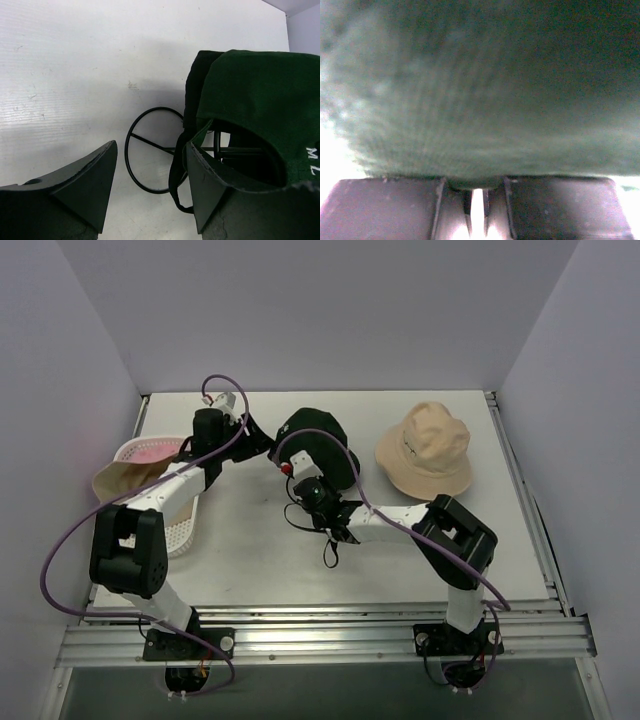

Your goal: Stack the hats

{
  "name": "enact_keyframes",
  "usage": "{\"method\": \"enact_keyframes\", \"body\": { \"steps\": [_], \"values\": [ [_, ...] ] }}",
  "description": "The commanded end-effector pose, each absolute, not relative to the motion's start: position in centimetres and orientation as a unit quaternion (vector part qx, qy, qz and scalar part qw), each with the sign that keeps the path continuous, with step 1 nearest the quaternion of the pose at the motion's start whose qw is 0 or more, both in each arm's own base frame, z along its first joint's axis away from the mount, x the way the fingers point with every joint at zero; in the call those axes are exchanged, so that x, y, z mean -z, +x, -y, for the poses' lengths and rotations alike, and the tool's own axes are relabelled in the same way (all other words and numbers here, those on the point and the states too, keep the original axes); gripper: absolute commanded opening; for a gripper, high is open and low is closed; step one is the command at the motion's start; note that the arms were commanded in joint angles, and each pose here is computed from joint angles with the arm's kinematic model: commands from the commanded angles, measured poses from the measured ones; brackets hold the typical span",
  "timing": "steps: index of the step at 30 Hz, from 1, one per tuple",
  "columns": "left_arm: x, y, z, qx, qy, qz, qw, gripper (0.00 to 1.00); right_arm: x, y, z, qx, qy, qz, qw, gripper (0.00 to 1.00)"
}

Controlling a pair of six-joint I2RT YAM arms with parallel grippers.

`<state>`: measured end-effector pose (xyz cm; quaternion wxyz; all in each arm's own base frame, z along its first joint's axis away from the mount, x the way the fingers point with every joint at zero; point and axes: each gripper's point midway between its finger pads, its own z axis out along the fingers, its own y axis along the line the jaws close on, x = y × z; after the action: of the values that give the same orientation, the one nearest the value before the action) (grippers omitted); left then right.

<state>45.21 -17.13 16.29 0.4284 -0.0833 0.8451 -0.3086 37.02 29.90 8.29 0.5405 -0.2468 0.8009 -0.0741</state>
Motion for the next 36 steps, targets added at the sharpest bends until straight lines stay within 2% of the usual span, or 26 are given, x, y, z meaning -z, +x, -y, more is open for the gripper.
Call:
{"method": "enact_keyframes", "body": {
  "steps": [1,16,29,31,33,36],
  "values": [
    [-19.8,45.3,17.1,0.311,-0.074,-0.833,0.452,0.66,-11.2,36.9,-29.7,0.039,-0.198,-0.801,0.564,0.01],
    [-21.5,45.2,17.5,0.327,-0.078,-0.824,0.456,0.66,-12.4,33.5,-30.4,-0.036,-0.173,-0.805,0.567,0.10],
    [-23.8,44.2,15.9,0.299,-0.108,-0.827,0.463,0.77,-14.7,27.3,-30.8,-0.100,-0.177,-0.818,0.538,0.11],
    [-24.2,44.2,15.6,0.292,-0.115,-0.827,0.466,0.79,-15.6,26.4,-30.7,-0.126,-0.173,-0.818,0.534,0.12],
    [-24.8,44.0,15.3,0.287,-0.121,-0.827,0.468,0.85,-17.1,25.5,-30.3,-0.149,-0.170,-0.817,0.531,0.13],
    [-25.5,43.7,14.6,0.274,-0.130,-0.830,0.469,0.86,-19.5,24.1,-29.4,-0.181,-0.165,-0.812,0.530,0.14]
  ]
}}
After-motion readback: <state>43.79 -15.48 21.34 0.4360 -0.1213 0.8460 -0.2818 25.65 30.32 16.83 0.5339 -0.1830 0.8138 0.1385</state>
